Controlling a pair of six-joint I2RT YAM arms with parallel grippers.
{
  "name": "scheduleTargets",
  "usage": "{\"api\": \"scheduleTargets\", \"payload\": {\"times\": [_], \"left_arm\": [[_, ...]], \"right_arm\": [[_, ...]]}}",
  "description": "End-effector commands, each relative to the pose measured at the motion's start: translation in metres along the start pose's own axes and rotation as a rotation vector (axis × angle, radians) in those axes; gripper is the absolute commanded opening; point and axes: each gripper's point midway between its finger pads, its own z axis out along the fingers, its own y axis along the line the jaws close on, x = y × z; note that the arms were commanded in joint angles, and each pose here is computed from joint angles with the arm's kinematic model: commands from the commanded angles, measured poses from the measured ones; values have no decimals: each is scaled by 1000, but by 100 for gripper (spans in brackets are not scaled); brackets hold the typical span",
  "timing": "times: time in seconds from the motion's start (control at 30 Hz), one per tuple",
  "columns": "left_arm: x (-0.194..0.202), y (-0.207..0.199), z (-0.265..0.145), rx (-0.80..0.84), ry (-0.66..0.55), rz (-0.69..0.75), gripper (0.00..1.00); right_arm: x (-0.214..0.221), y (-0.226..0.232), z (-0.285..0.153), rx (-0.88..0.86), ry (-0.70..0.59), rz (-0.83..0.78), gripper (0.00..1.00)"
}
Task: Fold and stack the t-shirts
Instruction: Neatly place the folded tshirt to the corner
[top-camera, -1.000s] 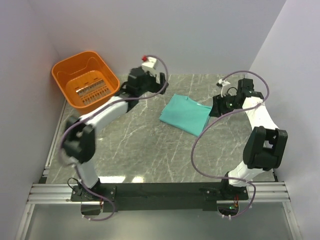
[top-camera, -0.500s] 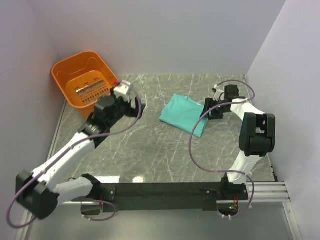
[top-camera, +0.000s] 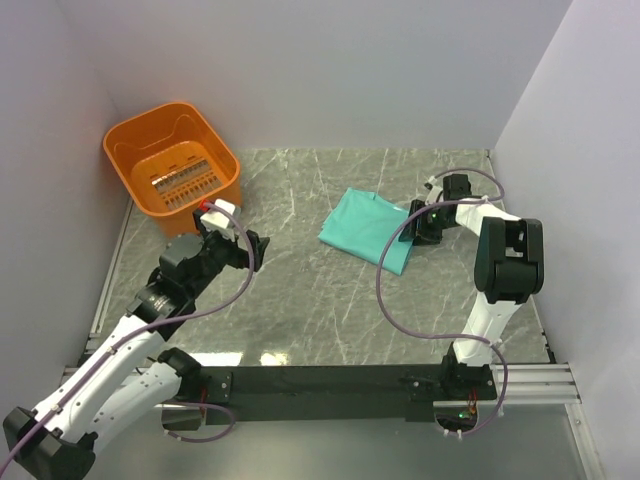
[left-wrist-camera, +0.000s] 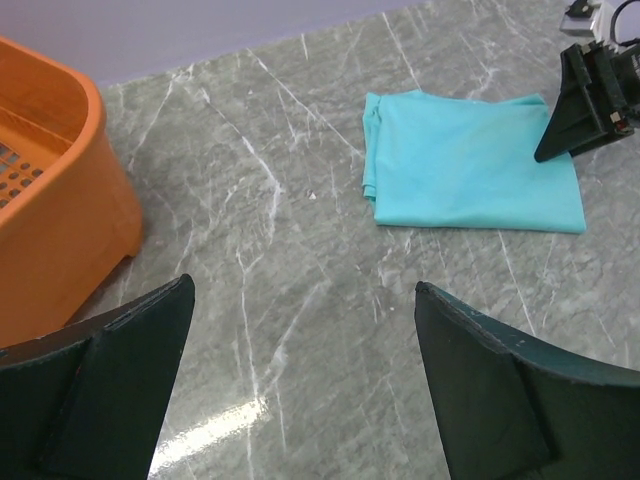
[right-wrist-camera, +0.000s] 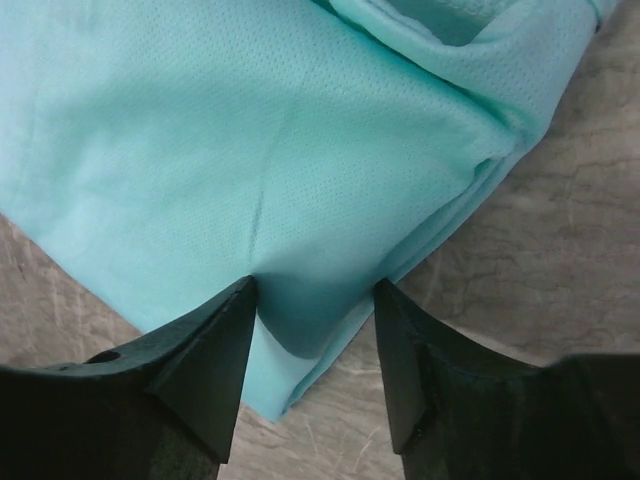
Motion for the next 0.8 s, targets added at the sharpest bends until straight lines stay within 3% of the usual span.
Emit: {"api": "scheduleTargets", "payload": {"times": [0.0,0.13,0.17,0.3,0.47,0.77], "left_arm": [[0,-2,2,10,-4,2,97],[-1,-3,0,15,-15,-1,97],[-2,-3,-1,17,-18,1,97],[-1,-5,-1,25,-16,1,97],[0,-6,0,32,-12,1,97],[2,-6,0,35,-8,3,97]], "right_arm": [[9,-11,5,66,36,22,56],[9,-15,8,76,51,16,33],[5,-17,7,85,42,11,21],[-13,-36,0,151,6,-17,0],[-57,-65,-15,220,-43,-118,0],[-136,-143,-36,406,-11,-270,0]]}}
